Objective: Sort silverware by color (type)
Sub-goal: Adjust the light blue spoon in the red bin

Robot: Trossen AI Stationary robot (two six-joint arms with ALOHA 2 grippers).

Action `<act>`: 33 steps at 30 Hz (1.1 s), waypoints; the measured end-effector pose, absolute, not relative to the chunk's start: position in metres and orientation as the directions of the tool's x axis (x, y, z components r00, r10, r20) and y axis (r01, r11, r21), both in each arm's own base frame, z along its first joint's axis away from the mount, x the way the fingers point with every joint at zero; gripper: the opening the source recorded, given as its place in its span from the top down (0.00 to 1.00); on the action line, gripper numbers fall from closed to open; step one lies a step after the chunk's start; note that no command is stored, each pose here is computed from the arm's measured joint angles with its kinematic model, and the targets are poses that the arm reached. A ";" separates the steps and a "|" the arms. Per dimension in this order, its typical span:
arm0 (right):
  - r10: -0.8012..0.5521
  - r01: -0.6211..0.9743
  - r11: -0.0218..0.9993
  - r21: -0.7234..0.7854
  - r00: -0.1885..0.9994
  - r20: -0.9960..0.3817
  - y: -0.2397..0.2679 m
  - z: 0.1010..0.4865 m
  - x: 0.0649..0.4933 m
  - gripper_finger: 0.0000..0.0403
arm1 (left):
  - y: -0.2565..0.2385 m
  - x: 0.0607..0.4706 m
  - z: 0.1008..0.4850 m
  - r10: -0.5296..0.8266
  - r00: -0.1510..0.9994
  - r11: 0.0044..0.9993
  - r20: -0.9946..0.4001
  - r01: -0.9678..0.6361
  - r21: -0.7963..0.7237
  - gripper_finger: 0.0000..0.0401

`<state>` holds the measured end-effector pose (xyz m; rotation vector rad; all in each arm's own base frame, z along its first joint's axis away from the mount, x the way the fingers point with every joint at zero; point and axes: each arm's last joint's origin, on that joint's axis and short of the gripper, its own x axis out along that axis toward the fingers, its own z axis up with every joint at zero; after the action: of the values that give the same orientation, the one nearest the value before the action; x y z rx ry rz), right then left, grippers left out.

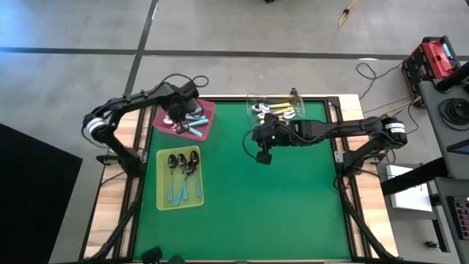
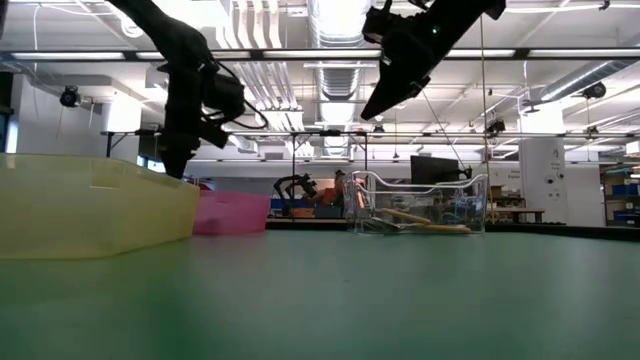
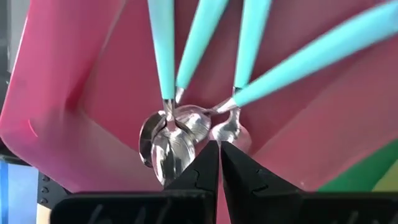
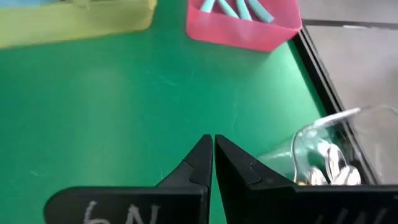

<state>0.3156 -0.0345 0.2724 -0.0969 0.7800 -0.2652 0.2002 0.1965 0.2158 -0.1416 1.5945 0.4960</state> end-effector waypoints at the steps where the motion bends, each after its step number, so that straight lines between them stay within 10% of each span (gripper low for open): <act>1: -0.258 0.189 0.966 -0.177 0.687 -0.679 -0.037 0.273 0.316 0.98 | 0.200 0.201 0.214 0.200 -0.103 0.894 -0.974 -0.387 0.225 1.00; 23: -0.253 0.199 0.967 -0.158 0.682 -0.687 -0.051 0.263 0.313 0.98 | 0.236 0.199 0.176 0.146 -0.199 0.840 -0.969 -0.493 0.228 1.00; 33: -0.252 0.209 0.967 -0.148 0.680 -0.688 -0.051 0.263 0.312 0.98 | 0.224 0.189 0.191 0.251 -0.094 0.591 -0.963 -0.773 0.230 1.00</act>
<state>0.3124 -0.0513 0.2627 -0.0584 0.7814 -0.2593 0.1894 0.2239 0.1909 -0.4787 1.4185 0.9140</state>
